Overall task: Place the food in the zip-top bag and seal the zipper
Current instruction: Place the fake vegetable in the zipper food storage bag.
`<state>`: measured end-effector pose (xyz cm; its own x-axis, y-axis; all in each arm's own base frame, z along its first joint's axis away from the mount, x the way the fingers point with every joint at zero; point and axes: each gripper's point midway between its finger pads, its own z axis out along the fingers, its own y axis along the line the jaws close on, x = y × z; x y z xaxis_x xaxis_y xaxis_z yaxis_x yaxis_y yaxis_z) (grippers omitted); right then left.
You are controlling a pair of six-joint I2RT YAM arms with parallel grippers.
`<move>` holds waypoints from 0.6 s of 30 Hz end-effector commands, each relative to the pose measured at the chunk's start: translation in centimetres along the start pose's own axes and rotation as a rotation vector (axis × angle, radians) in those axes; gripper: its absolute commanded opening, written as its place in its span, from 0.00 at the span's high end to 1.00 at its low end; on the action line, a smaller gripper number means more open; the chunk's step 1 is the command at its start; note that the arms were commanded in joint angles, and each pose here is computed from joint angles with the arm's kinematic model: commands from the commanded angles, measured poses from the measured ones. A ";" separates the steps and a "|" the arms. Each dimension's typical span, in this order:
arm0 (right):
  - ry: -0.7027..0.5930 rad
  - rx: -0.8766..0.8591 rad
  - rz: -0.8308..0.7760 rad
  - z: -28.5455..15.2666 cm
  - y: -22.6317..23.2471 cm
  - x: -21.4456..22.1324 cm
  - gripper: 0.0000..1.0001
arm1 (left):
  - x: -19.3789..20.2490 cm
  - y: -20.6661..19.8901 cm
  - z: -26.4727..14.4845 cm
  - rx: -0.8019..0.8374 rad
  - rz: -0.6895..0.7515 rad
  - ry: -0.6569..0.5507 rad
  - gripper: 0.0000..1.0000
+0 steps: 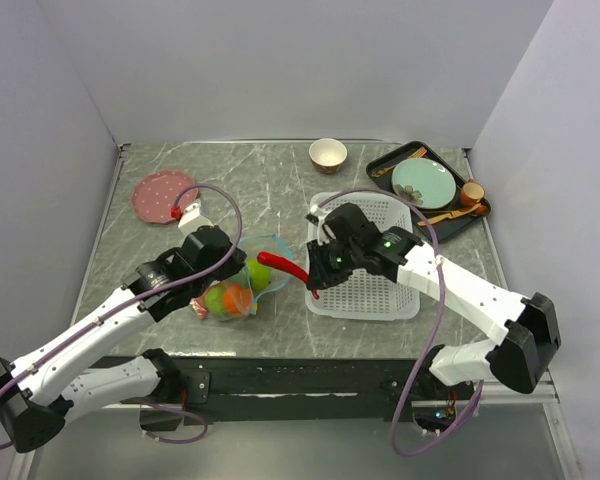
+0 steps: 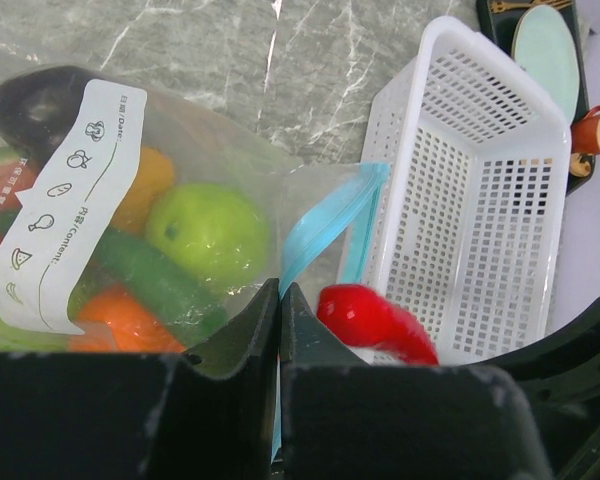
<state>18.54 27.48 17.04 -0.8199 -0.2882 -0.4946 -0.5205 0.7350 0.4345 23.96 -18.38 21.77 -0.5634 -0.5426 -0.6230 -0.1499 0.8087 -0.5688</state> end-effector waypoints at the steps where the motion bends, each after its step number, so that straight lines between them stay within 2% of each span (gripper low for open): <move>1: -0.010 -0.014 -0.053 -0.1 1.4 -1.3 0.75 | -0.6 -1.6 -0.2 0.044 -0.007 -0.002 0.93; 11: 0.044 0.040 -0.049 3.0 1.5 -2.9 0.75 | -0.7 -1.6 -0.6 0.055 0.002 -0.001 0.92; 18: 0.014 0.023 -0.044 4.0 3.5 -5.7 0.76 | -0.3 -1.7 -0.3 0.058 0.016 0.016 0.93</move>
<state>21.22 32.16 15.75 -0.8205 -0.3604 -0.4438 -0.5372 0.7516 0.3827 23.80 -18.83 21.22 -0.5898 -0.5220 -0.6162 -0.1403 0.8176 -0.5584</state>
